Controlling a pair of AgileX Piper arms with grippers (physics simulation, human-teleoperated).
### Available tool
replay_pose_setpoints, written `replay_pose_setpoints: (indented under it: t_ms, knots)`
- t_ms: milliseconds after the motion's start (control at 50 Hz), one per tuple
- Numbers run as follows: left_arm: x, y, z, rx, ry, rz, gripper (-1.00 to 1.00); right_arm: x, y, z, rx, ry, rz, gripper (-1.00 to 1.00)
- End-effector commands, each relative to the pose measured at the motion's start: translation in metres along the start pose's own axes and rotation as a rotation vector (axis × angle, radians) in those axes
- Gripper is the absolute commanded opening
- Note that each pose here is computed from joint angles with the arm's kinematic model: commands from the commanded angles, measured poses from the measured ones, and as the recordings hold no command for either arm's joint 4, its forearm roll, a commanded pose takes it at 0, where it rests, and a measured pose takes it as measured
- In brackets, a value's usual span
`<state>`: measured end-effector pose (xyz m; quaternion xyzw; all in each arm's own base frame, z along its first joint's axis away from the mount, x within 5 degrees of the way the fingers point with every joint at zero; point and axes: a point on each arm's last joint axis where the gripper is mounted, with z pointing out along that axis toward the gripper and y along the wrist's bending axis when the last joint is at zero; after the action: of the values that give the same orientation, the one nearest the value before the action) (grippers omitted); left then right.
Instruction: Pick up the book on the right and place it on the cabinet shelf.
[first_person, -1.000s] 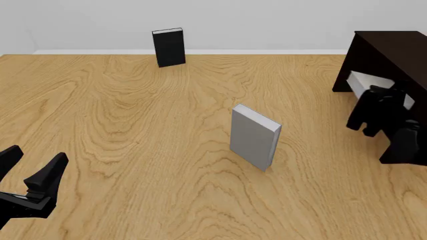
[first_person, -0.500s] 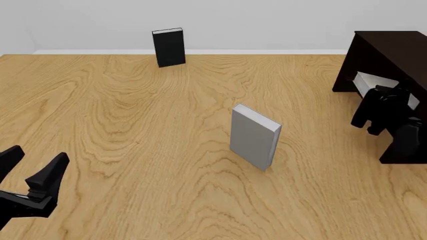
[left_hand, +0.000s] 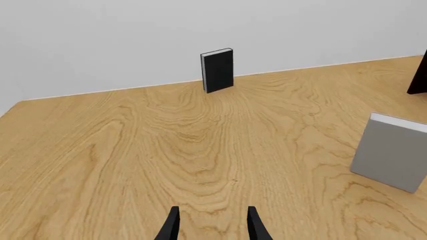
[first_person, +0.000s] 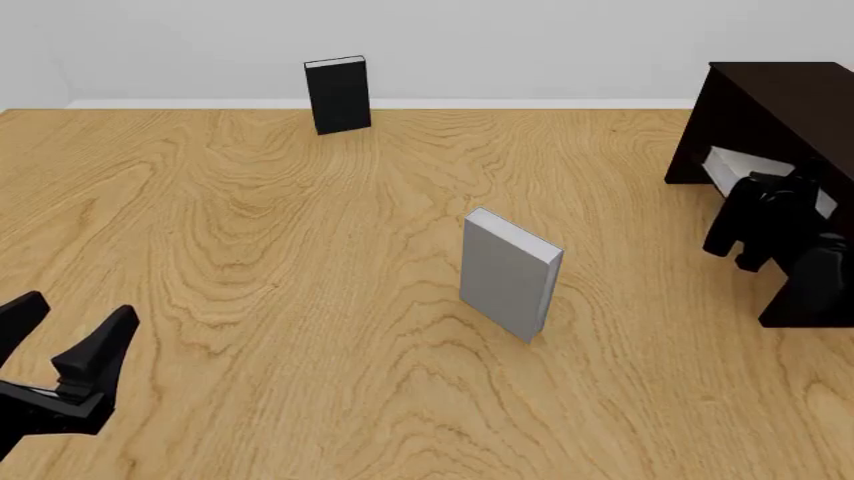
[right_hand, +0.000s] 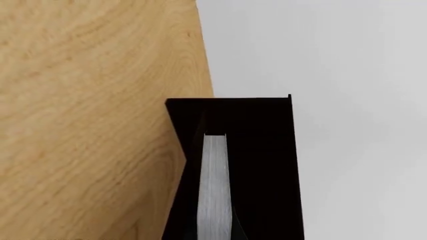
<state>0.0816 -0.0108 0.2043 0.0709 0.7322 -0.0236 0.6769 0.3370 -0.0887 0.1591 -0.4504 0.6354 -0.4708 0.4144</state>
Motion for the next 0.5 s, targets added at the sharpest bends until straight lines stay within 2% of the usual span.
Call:
replay_pose_setpoints:
  t_ms: [20,220,240,500]
  knots:
    - [-0.0002,-0.0003,0.0015,0.003,0.000,0.000,1.00,0.0184,-0.0027,0.0165,-0.016,0.076,0.088,-1.00]
    - [-0.0003,-0.0001,0.0007,0.001,-0.002,-0.002,1.00,0.0167,-0.0021,0.0167,-0.039,0.075,0.101,-1.00]
    - [-0.0003,-0.0001,0.0005,0.002,-0.003,-0.002,1.00,0.0164,-0.0027,0.0166,-0.042,0.074,0.105,1.00]
    - [-0.0004,-0.0001,0.0010,0.001,-0.003,0.000,1.00,0.0133,0.0012,0.0161,-0.065,0.069,0.112,1.00]
